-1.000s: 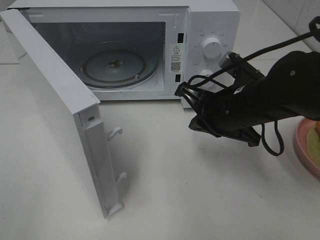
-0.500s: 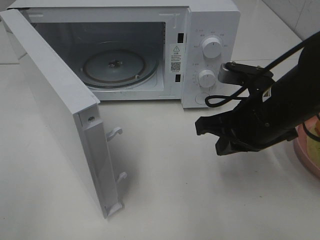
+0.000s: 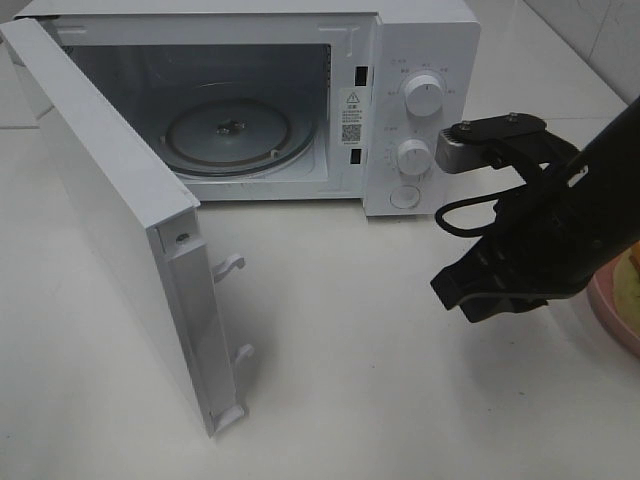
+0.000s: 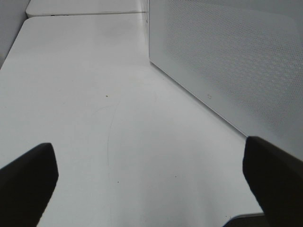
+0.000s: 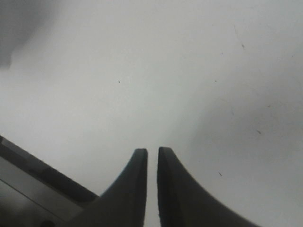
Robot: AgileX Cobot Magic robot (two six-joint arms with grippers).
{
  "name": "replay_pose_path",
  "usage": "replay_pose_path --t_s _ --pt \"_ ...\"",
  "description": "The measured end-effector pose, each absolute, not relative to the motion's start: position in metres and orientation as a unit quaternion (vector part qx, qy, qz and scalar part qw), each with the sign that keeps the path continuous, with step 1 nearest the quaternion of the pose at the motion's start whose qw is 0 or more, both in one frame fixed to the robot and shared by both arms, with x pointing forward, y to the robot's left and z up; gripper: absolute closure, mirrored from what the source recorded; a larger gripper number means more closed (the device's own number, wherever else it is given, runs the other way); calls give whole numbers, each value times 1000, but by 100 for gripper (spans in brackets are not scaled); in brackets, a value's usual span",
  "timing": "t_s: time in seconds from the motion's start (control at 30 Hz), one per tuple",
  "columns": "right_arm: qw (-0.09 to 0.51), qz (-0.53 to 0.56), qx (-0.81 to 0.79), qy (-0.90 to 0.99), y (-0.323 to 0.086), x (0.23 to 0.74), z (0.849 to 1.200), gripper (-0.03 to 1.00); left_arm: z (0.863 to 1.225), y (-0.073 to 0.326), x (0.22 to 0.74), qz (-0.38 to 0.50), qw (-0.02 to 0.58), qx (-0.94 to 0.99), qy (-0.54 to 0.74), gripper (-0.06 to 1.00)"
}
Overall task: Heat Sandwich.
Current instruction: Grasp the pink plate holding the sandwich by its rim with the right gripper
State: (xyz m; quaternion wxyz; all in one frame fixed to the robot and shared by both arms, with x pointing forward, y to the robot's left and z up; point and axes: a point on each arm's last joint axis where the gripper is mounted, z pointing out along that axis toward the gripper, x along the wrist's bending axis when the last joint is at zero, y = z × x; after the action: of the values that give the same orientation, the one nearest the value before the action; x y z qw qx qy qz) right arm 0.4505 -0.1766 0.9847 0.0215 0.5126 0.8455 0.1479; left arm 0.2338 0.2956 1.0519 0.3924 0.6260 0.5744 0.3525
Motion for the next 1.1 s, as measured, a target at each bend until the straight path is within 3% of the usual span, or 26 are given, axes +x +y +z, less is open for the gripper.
replay_pose_path --t_s 0.13,0.23,0.27,0.3,0.37,0.4,0.53,1.1 --pt "28 129 497 858 -177 454 995 77 1052 296 234 352 392 626 574 -4" --pt "35 127 490 862 -176 458 1005 55 1052 296 234 352 392 626 574 -4" --pt "35 127 490 862 -176 458 1005 55 1052 296 234 352 392 626 574 -4" --pt "37 127 488 863 -176 459 1007 40 1052 296 234 352 392 626 574 -4" --pt "45 125 483 865 -176 461 1010 22 1052 296 234 352 392 626 574 -4" --pt "50 124 477 869 -176 463 1013 8 1052 296 234 352 392 626 574 -4" --pt "47 114 472 873 -180 465 1018 0 1052 296 234 352 392 626 574 -4" --pt "49 51 568 820 -248 484 1030 -2 1052 296 234 352 392 626 574 -4"
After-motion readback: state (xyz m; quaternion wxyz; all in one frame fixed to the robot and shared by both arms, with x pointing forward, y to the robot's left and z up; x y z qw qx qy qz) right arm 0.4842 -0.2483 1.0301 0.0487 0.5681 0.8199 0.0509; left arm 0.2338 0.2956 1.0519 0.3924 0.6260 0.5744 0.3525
